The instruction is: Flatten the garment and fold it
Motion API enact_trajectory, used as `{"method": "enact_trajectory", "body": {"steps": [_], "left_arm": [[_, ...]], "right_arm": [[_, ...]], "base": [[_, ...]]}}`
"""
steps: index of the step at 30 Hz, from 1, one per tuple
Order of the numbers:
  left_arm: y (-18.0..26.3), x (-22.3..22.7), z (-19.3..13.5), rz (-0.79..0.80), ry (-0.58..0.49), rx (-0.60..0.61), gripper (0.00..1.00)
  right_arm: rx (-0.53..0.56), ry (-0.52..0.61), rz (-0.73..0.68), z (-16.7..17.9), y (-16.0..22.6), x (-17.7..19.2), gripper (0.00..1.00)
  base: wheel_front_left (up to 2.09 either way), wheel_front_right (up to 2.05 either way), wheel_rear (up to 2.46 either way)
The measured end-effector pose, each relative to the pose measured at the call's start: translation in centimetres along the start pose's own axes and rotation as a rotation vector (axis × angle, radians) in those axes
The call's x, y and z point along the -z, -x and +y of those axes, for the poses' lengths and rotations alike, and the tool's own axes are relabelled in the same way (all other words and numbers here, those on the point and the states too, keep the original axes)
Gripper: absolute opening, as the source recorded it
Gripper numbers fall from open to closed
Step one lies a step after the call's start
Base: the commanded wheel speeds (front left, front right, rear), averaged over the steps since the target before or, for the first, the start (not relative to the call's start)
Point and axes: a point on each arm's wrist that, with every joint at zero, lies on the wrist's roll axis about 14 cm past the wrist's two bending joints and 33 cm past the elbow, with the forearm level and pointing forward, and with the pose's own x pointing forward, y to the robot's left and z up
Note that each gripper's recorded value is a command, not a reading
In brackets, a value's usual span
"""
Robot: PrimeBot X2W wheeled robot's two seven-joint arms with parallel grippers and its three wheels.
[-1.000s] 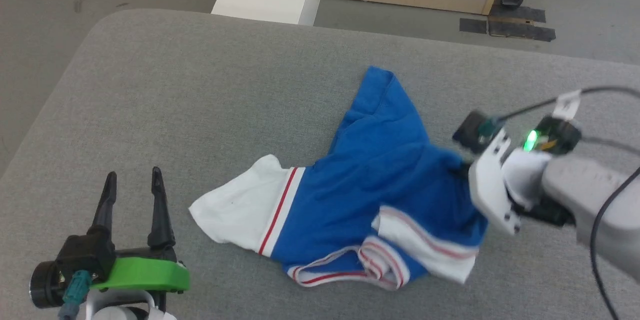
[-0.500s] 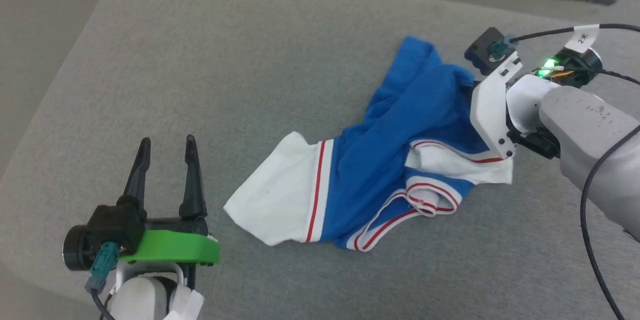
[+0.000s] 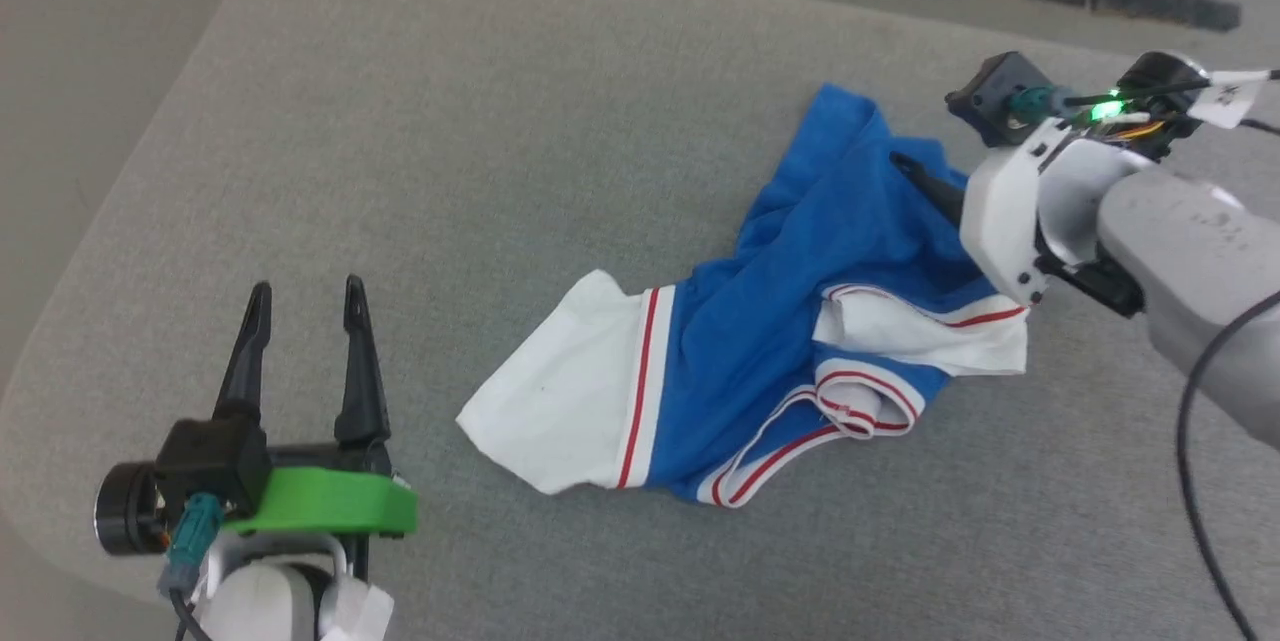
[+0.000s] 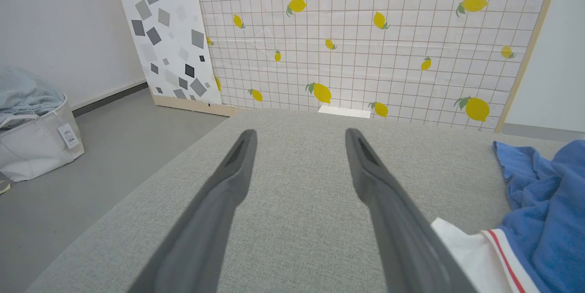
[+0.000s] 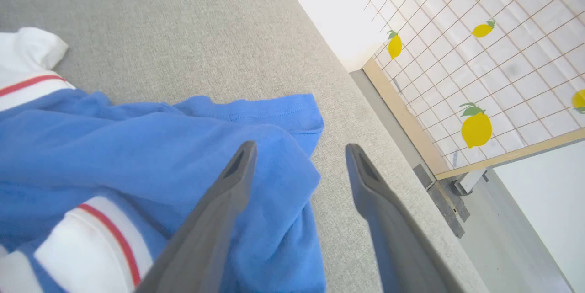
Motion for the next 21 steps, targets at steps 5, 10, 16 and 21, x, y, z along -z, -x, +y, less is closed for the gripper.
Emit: {"method": "enact_trajectory", "body": {"steps": [5, 10, 16, 21], "left_arm": [[0.9, -0.7, -0.6, -0.018, 0.02, 0.023, 1.0], [1.0, -1.2, -1.6, -0.035, 0.036, 0.052, 1.0], [1.0, -0.8, -2.0, -0.022, 0.046, 0.06, 1.0], [0.6, -0.2, -1.8, -0.006, 0.049, 0.044, 1.0]], "right_arm": [[-0.003, 0.033, 0.074, -0.8, 4.3, -1.3, 1.0], [-0.044, 0.015, 0.261, -0.5, 9.0, 0.1, 1.0], [-0.151, 0.005, 0.487, 2.2, 11.5, 3.9, 1.0], [-0.216, -0.021, 0.557, 3.9, 10.3, 6.4, 1.0]], "base": [[0.0, 0.0, 0.0], [0.0, 0.0, 0.0], [0.0, 0.0, 0.0], [0.0, 0.0, 0.0]]}}
